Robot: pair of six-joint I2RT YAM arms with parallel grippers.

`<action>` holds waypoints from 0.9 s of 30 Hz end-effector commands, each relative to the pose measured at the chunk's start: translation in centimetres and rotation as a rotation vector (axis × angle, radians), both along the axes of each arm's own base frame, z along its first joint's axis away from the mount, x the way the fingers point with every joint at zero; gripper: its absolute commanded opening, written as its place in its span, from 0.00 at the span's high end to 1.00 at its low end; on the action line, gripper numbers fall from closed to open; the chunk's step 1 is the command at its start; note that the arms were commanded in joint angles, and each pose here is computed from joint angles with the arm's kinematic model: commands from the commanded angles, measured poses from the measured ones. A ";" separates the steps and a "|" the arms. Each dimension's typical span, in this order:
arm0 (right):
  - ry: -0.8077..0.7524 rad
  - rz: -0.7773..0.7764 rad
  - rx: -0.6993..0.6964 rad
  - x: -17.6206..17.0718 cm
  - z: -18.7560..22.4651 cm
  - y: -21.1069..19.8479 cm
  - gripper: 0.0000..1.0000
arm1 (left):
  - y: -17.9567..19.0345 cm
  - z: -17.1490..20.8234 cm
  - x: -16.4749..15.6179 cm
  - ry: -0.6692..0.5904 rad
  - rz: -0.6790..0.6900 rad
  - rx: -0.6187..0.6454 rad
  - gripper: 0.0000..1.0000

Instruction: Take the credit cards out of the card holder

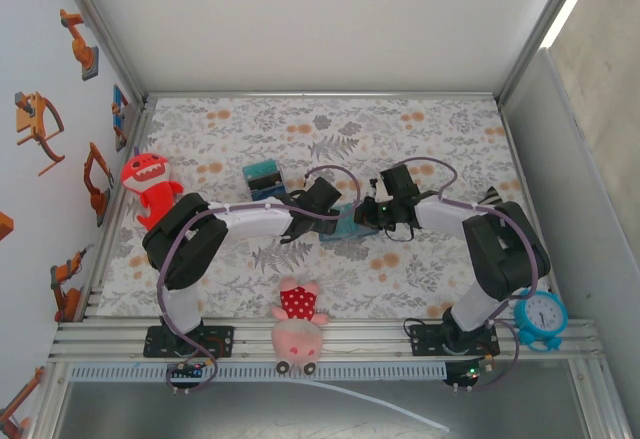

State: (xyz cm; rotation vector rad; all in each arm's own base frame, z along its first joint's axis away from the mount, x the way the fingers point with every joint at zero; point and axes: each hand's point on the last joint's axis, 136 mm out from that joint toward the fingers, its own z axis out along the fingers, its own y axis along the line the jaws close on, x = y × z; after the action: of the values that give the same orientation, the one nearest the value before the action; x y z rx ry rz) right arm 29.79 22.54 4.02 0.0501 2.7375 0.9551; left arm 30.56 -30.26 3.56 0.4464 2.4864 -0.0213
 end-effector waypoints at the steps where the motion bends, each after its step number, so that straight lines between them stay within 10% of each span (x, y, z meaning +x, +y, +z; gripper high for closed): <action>1: -0.029 0.003 0.034 0.7 0.9 0.3 0.82 | 0.6 -1.2 -0.4 0.039 -0.015 0.056 0.03; 27: 0.033 -0.022 0.202 0.4 -0.9 1.4 0.87 | 0.7 -1.9 -0.9 0.063 -0.019 0.059 0.03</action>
State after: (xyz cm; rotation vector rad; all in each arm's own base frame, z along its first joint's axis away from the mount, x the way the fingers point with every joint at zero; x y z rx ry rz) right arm 30.03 23.78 3.14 0.1089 2.6756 1.1669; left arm 30.57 -30.40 3.48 0.4479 2.4889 -0.0261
